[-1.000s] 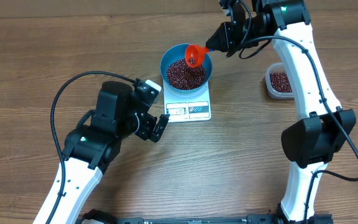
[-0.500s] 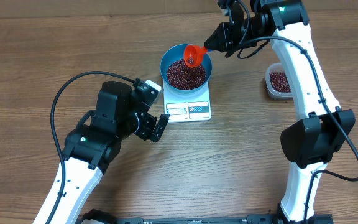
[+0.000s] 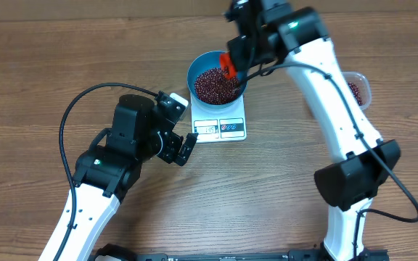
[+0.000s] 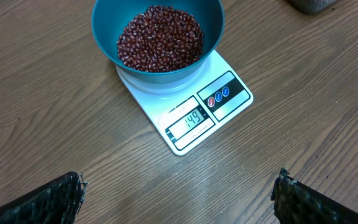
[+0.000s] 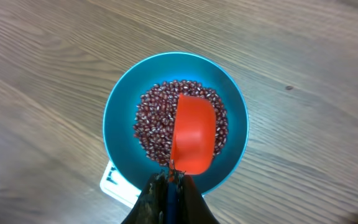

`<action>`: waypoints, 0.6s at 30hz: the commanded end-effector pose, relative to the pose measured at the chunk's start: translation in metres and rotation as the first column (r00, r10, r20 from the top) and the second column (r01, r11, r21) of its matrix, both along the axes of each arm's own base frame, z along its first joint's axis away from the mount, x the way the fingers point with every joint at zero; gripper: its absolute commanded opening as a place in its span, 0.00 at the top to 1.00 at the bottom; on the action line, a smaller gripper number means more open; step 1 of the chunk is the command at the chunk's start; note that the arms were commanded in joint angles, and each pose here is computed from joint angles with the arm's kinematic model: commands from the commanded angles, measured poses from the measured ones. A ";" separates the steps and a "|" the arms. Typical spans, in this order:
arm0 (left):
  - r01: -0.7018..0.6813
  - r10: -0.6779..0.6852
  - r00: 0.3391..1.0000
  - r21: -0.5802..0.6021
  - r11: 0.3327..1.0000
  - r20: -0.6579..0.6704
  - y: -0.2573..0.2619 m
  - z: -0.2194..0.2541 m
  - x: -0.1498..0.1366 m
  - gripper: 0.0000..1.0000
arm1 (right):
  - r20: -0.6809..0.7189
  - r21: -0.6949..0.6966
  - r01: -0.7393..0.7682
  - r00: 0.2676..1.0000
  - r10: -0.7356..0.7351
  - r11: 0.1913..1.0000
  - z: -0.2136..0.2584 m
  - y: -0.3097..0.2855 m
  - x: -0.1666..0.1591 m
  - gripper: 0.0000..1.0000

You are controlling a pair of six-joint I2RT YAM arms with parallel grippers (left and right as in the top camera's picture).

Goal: Scoop item into bowl and weigh 150g on scale

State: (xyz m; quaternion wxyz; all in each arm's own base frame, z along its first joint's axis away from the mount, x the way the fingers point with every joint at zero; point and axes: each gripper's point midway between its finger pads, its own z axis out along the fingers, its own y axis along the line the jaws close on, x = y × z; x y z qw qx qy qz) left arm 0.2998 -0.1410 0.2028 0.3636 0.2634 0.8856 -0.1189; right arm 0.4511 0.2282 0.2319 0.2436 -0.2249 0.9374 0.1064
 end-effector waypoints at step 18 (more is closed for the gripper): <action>-0.009 0.009 1.000 -0.010 1.000 0.021 -0.001 0.010 0.003 0.00 | 0.028 0.173 -0.038 0.999 0.033 0.984 0.039 -0.004 0.001 0.96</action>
